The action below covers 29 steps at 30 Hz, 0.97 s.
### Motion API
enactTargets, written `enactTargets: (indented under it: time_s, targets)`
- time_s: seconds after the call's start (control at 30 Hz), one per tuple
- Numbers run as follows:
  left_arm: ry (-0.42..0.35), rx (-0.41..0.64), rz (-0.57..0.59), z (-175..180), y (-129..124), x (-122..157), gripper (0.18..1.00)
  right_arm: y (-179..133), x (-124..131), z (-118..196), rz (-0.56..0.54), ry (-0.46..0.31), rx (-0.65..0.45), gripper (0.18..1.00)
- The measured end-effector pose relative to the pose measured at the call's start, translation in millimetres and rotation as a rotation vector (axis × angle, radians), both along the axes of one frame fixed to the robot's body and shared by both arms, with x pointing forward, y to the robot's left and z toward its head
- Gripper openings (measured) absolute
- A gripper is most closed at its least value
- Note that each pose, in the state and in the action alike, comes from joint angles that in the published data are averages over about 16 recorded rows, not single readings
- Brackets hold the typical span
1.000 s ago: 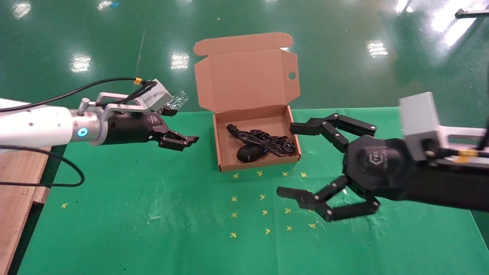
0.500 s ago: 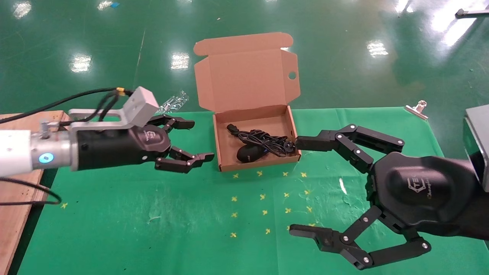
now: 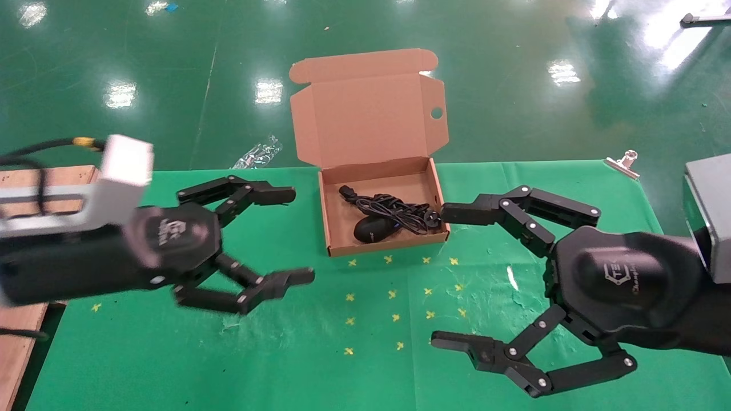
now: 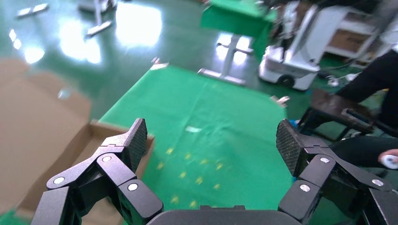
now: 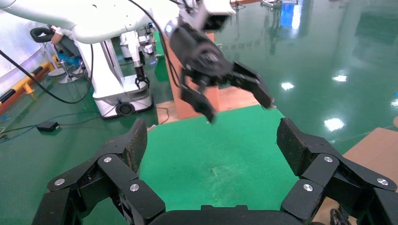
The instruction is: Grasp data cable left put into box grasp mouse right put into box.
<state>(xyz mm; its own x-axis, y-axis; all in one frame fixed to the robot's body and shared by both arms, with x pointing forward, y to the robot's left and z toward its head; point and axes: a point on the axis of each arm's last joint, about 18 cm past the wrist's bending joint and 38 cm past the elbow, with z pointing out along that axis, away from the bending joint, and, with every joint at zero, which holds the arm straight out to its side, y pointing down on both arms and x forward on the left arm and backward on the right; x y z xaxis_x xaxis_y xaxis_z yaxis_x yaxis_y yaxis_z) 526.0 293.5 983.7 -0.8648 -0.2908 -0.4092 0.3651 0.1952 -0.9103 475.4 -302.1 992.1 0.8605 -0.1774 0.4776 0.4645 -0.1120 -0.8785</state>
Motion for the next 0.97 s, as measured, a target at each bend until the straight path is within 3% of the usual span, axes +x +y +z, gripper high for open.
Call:
enactTargets:
  time_s: [0.4, 0.97]
  targets:
    - [-0.094, -0.029, -0.160, 9.4, 7.3, -56.5, 1.001, -0.1, -0.4, 0.0, 0.001, 0.000, 0.000, 1.001]
    - [-0.092, -0.029, -0.158, 9.2, 7.2, -55.7, 1.001, -0.1, -0.3, 0.0, 0.001, 0.000, 0.000, 1.001]
